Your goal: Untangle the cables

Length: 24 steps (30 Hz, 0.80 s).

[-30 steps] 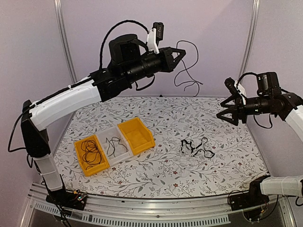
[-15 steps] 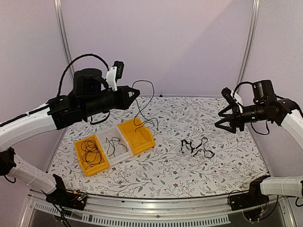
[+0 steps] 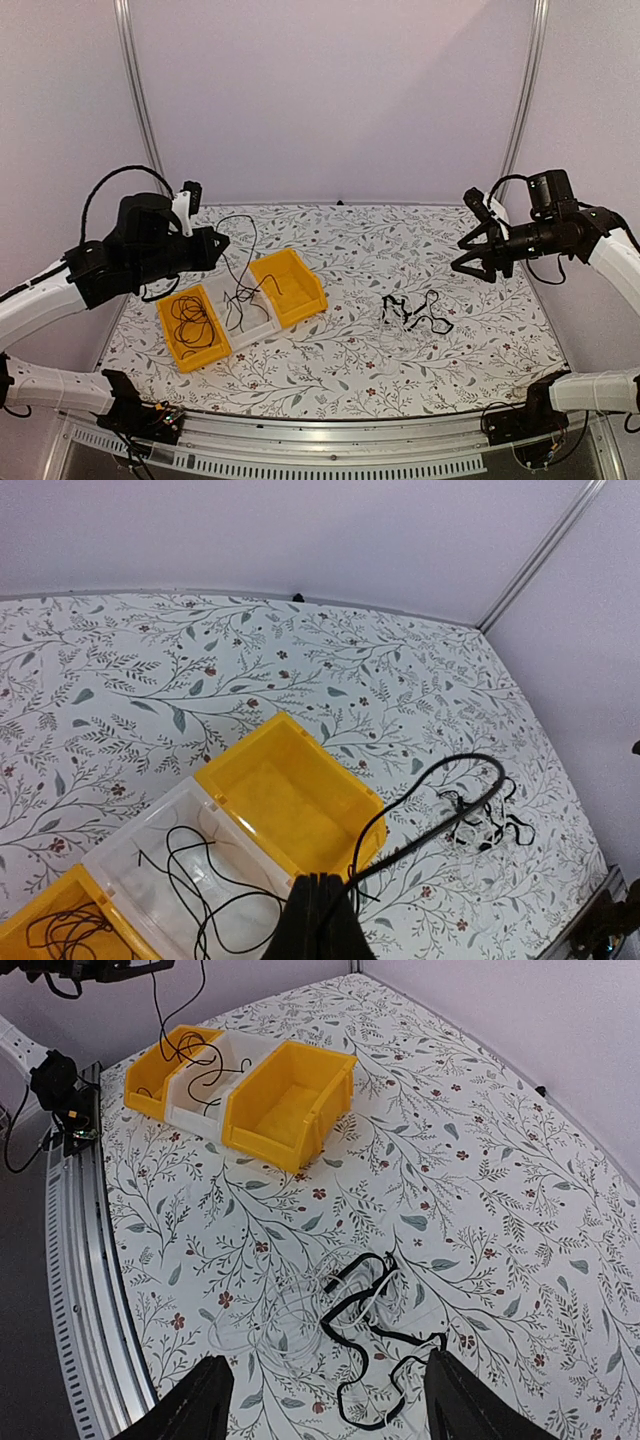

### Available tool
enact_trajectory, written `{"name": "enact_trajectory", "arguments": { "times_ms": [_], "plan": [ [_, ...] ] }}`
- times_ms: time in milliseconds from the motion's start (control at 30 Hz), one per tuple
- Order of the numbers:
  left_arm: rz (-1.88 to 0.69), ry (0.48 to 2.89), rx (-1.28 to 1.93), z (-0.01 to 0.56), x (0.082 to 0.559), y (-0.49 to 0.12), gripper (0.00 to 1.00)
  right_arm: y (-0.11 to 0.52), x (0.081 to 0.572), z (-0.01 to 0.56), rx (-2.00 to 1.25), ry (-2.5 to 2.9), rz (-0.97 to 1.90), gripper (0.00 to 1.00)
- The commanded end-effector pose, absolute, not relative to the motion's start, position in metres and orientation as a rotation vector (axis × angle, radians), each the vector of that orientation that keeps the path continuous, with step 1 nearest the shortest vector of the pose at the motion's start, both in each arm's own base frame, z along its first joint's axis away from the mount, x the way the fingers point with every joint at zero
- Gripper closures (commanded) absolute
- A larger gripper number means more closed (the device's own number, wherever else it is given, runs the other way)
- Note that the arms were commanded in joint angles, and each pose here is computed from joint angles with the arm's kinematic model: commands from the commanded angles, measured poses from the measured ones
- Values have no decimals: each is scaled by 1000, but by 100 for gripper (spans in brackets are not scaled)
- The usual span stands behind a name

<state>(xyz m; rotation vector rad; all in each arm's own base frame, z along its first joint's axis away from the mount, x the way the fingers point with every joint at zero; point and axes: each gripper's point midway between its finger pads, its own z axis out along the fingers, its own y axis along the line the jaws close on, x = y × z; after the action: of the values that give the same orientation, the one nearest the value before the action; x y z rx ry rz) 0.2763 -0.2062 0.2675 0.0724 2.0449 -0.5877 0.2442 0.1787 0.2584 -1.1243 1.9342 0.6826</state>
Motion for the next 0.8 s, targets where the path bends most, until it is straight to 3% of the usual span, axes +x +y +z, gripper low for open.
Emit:
{"name": "enact_trajectory", "arguments": {
  "times_ms": [0,767],
  "plan": [
    [-511,2111,48,240,278,-187,100,181,244,263,-1135,1910,696,30],
    [-210,2264,-52,159,310,-112,100,176,236,255,-1121,1933,680,30]
  ]
}}
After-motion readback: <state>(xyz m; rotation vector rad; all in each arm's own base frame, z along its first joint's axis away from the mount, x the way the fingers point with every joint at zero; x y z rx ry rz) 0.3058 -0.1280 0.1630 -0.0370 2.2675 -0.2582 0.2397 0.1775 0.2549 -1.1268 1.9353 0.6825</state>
